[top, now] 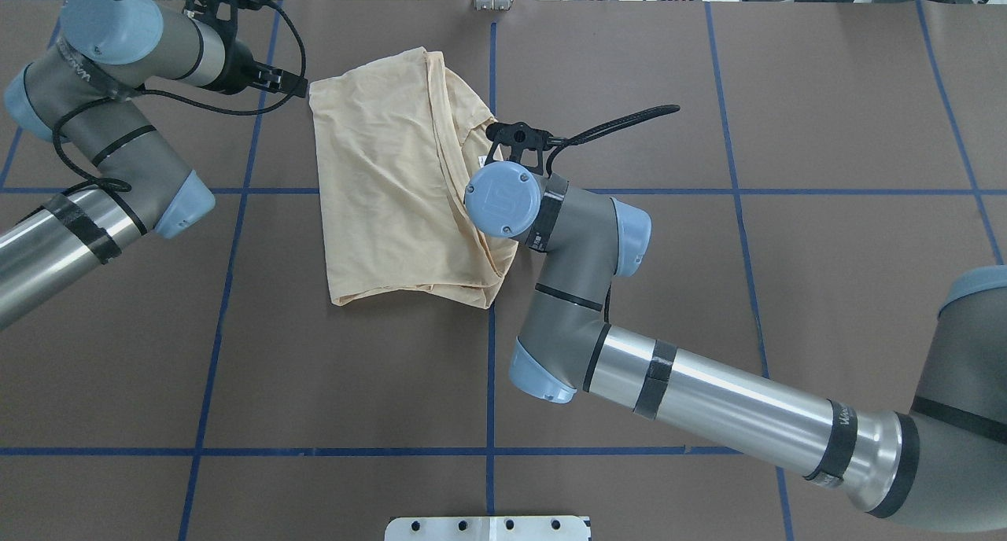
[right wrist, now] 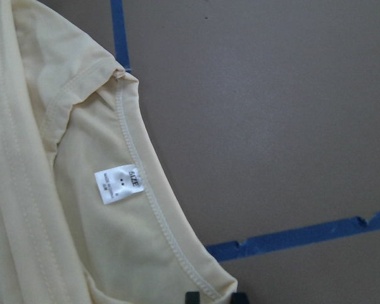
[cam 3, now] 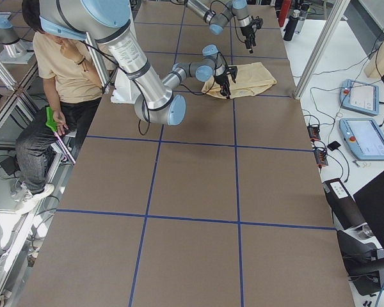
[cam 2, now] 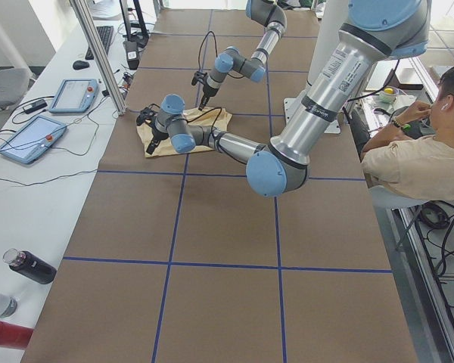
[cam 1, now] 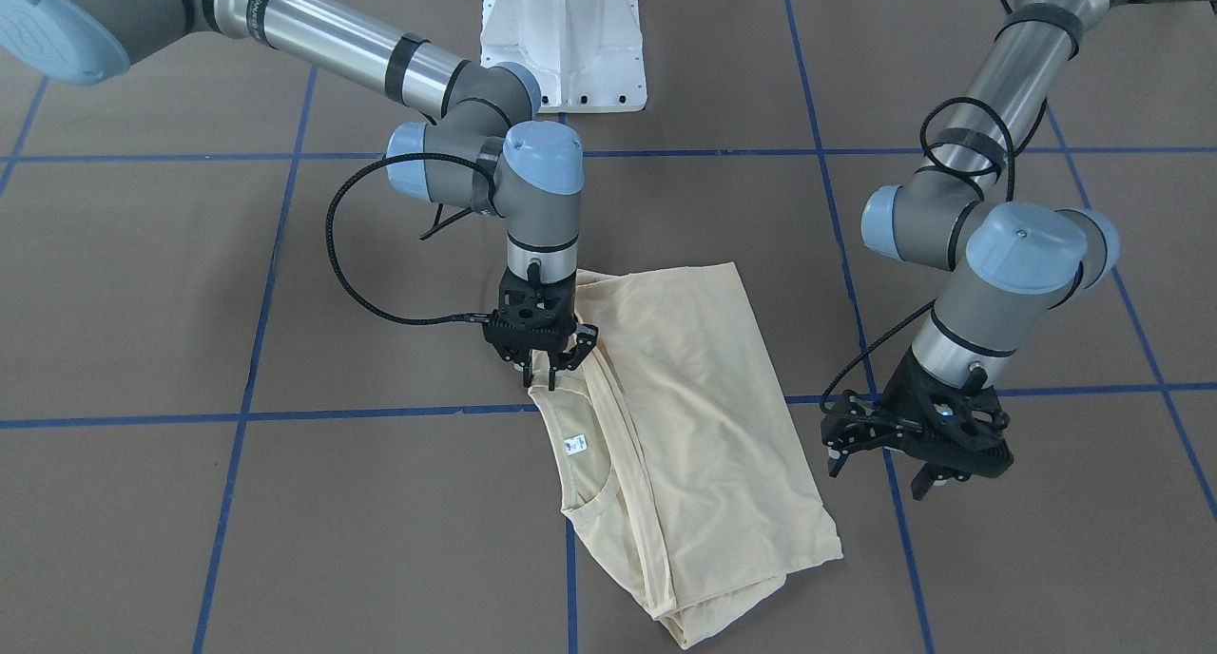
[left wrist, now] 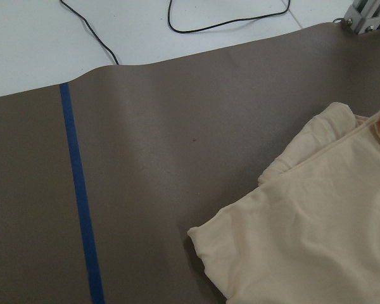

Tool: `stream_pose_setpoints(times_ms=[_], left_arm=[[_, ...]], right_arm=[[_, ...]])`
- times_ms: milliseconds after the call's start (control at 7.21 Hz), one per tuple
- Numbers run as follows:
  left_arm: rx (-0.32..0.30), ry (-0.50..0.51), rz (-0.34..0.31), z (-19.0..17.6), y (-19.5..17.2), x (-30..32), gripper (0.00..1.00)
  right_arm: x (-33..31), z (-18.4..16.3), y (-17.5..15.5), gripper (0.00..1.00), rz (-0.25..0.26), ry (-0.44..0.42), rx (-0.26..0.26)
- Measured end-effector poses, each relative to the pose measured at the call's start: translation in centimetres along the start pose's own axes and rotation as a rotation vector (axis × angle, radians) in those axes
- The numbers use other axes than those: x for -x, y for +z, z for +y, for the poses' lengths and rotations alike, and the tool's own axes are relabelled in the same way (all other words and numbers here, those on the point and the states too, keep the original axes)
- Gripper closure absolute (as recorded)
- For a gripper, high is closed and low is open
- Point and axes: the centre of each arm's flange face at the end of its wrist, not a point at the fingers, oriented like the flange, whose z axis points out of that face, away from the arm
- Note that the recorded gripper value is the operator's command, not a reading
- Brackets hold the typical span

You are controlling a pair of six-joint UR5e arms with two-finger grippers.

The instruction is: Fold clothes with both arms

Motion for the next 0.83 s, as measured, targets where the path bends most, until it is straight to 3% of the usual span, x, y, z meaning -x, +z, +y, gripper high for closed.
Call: stream_pose_setpoints(times_ms=[416,832], left_arm=[[-0.002,-0.001,0.002,0.1,0.0,0.1,0.00],[-0.002,-0.001,0.002,0.2,0.0,0.1,0.00]], right_arm=[[-1.8,0.4,-0.9,1.00,-0.022,0.000,0.007],[-9.6,6.0,-5.7,1.00,-0.104,-0.037,0.037]])
